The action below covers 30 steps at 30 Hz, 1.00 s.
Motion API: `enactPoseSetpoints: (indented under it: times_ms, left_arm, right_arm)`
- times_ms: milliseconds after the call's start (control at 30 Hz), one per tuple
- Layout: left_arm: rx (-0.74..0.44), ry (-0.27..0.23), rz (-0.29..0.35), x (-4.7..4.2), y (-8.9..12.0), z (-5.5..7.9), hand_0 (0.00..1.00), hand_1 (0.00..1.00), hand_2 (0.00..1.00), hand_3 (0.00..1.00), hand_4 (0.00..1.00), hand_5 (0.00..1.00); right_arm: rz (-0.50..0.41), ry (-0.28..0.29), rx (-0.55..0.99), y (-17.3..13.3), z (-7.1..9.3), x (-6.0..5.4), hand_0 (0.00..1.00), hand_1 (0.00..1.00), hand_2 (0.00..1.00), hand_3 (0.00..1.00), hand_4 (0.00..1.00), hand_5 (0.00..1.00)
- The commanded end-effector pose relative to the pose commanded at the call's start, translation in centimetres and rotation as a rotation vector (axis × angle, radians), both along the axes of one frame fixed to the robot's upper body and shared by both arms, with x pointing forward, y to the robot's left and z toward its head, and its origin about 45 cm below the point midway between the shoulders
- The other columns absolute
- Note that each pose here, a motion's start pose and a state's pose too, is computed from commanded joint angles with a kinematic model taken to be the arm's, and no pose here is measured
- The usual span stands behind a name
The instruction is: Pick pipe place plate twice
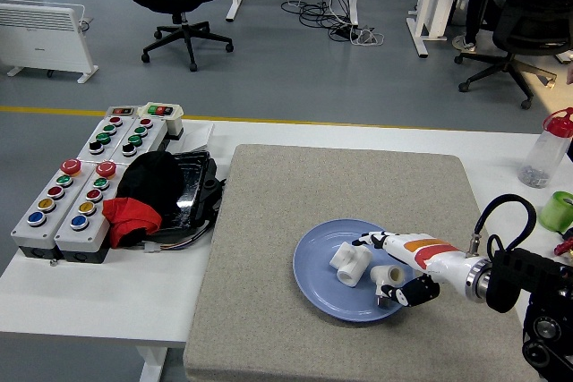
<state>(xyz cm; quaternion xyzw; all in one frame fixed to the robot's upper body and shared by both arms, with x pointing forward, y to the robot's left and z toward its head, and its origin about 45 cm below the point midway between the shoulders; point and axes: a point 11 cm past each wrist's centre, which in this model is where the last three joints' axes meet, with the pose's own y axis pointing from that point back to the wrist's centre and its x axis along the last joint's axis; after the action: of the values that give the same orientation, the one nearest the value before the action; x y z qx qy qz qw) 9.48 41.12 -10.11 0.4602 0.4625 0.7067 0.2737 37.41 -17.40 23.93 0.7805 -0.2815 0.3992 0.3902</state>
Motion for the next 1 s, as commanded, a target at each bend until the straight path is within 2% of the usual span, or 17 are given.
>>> enactPoseSetpoints:
  times_ms: [200,433,467,567,633,667,800,833,867,1000]
  left_arm:
    - [0.0,-0.002,0.001,0.04,0.0,0.0,0.72,0.76,0.725,0.674,0.415,0.998]
    - [-0.001,-0.003,0.001,0.1,-0.1,0.0,0.721,0.759,0.725,0.673,0.415,0.998]
    - [-0.001,-0.003,0.0,0.12,0.0,0.0,0.72,0.76,0.724,0.674,0.415,0.998]
    - [0.0,-0.003,0.0,0.14,0.0,0.0,0.72,0.76,0.724,0.674,0.415,0.998]
    - [0.0,-0.003,0.0,0.14,0.0,0.0,0.72,0.76,0.724,0.674,0.415,0.998]
    - [0.0,-0.003,-0.001,0.15,0.0,0.0,0.721,0.759,0.724,0.674,0.415,0.998]
    - [0.001,-0.002,-0.001,0.13,0.0,0.0,0.721,0.759,0.724,0.674,0.415,0.998]
    - [0.001,-0.002,-0.001,0.13,0.0,0.0,0.721,0.759,0.724,0.674,0.415,0.998]
    - [0.001,-0.002,-0.001,0.13,0.0,0.0,0.72,0.76,0.724,0.675,0.415,0.998]
    - [0.001,-0.001,-0.002,0.12,0.0,0.0,0.72,0.76,0.724,0.675,0.415,0.998]
  right_arm:
    - [-0.01,-0.021,0.033,-0.1,0.7,0.2,0.932,0.908,0.998,0.993,0.687,0.196]
    - [-0.082,-0.121,0.202,-1.3,3.2,1.3,0.939,0.91,0.998,0.998,0.696,0.216]
    - [-0.101,-0.143,0.253,-1.7,3.9,1.5,0.933,0.901,0.998,0.991,0.699,0.251]
    - [-0.17,-0.206,0.404,-2.9,5.6,2.2,0.933,0.901,0.998,0.991,0.699,0.251]
    - [-0.208,-0.233,0.468,-3.7,6.1,2.4,0.933,0.901,0.998,0.991,0.699,0.251]
    - [-0.247,-0.257,0.54,-4.6,6.8,2.7,0.872,0.838,0.951,0.916,0.655,0.38]
    - [-0.401,-0.315,0.764,-8.1,8.2,3.3,0.872,0.838,0.951,0.916,0.655,0.38]
    - [-0.437,-0.314,0.814,-8.9,8.2,3.3,0.872,0.838,0.951,0.916,0.655,0.38]
    - [-0.471,-0.314,0.858,-9.8,8.3,3.4,0.854,0.823,0.92,0.895,0.588,0.486]
    - [-0.598,-0.244,1.017,-12.5,7.7,3.5,0.854,0.823,0.92,0.895,0.588,0.486]
